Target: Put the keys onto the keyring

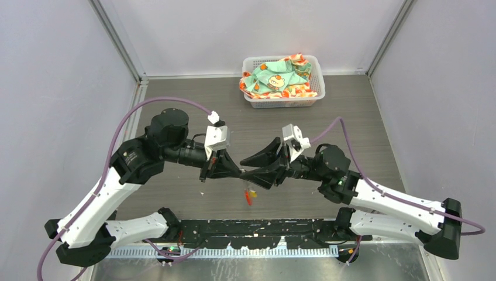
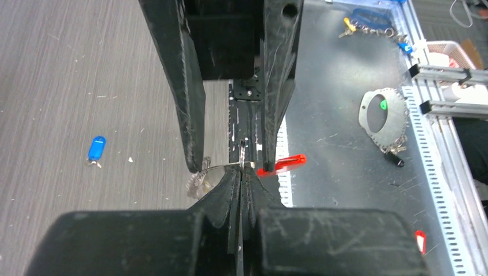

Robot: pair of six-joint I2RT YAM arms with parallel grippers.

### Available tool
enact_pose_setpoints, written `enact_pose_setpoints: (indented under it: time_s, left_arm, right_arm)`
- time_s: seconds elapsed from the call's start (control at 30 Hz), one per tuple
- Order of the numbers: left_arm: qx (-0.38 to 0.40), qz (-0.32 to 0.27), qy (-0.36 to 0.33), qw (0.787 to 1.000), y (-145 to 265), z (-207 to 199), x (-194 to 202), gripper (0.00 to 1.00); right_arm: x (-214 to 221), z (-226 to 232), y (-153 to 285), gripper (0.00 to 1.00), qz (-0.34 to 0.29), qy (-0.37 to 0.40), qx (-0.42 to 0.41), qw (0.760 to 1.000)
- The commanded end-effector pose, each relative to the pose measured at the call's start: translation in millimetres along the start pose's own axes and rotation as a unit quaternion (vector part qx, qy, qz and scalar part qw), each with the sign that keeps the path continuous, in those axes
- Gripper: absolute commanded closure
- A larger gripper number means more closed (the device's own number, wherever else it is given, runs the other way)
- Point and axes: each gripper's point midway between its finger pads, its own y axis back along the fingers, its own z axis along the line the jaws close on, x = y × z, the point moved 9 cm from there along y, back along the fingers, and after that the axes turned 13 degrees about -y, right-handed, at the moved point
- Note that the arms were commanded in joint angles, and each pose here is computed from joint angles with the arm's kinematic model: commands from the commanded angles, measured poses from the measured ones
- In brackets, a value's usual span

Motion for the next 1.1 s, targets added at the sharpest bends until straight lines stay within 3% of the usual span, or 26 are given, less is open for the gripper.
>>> enact_pose_setpoints:
  time_s: [0.0, 0.13, 0.37, 0.57, 1.07]
  left_arm:
    - [0.005, 0.021, -0.033, 0.999, 5, -2, 5, 1.00]
    - [0.012, 0.036, -0.041, 0.998, 5, -1, 10, 1.00]
    - [0.016, 0.054, -0.058, 0.997, 5, 2, 12, 1.00]
    - [0.017, 0.060, -0.071, 0.996, 4, 6, 9, 1.00]
    - [0.014, 0.074, -0.069, 0.995, 3, 9, 13, 1.00]
  right_arm:
    - [-26, 9, 8, 0.46, 0.092, 0.030, 0.081, 0.992]
    - [-41, 16, 12, 0.43, 0.178, 0.053, 0.103, 0.977]
    - [-40, 18, 3, 0.53, 0.320, 0.044, 0.063, 0.944]
    - [-40, 10, -11, 0.52, 0.314, 0.050, 0.056, 0.946]
    - [-40, -2, -20, 0.63, 0.291, 0.060, 0.083, 0.951]
